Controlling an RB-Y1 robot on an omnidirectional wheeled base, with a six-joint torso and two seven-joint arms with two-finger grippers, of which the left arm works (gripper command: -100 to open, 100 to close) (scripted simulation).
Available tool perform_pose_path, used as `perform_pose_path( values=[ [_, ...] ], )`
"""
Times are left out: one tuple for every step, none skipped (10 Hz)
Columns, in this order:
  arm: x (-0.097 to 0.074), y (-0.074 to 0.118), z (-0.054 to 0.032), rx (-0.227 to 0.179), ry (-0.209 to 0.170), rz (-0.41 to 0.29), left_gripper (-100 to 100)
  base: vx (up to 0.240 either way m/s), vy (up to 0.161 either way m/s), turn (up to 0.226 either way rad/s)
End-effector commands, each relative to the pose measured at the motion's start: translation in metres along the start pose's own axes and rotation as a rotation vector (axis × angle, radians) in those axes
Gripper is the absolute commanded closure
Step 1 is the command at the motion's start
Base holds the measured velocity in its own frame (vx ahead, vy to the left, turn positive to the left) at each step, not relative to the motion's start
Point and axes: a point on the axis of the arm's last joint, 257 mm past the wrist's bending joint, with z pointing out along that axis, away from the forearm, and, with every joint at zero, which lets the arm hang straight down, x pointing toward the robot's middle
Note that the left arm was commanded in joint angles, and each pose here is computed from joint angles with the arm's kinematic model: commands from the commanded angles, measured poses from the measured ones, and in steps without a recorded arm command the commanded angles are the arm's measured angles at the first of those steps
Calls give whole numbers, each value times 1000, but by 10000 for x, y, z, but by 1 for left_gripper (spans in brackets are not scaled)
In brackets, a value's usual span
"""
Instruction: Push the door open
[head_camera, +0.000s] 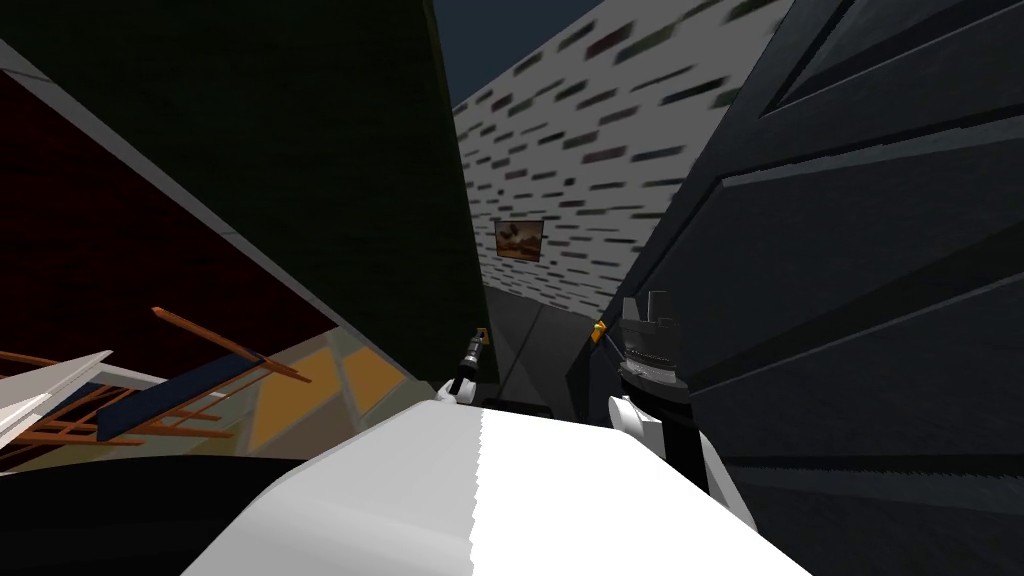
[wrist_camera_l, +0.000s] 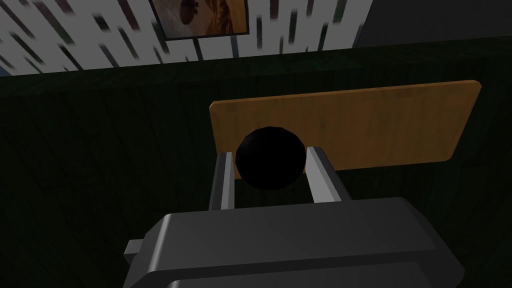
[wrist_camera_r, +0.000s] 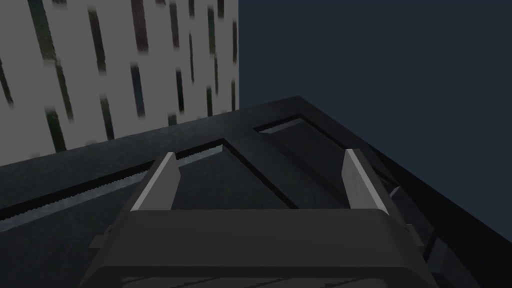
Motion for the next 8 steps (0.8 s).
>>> perform_pose_path(
  values=[
    [-129, -76, 60, 18, -20, 14, 100, 172, 4, 50],
    [-173, -83, 63, 19, -29, 19, 100, 177, -7, 45],
    [-224, -90, 67, 20, -39, 24, 100, 212, -59, 71],
    [-274, -98, 71, 21, -50, 29, 100, 220, -46, 92],
    [-352, -110, 76, 23, -68, 36, 100, 222, -27, 99],
    [-403, -118, 78, 24, -80, 40, 100, 229, -33, 118],
    [-454, -126, 80, 25, -93, 44, 100, 214, -24, 172],
    [-316, -95, 112, 14, -70, 48, -100, -12, 8, 260]
  ],
)
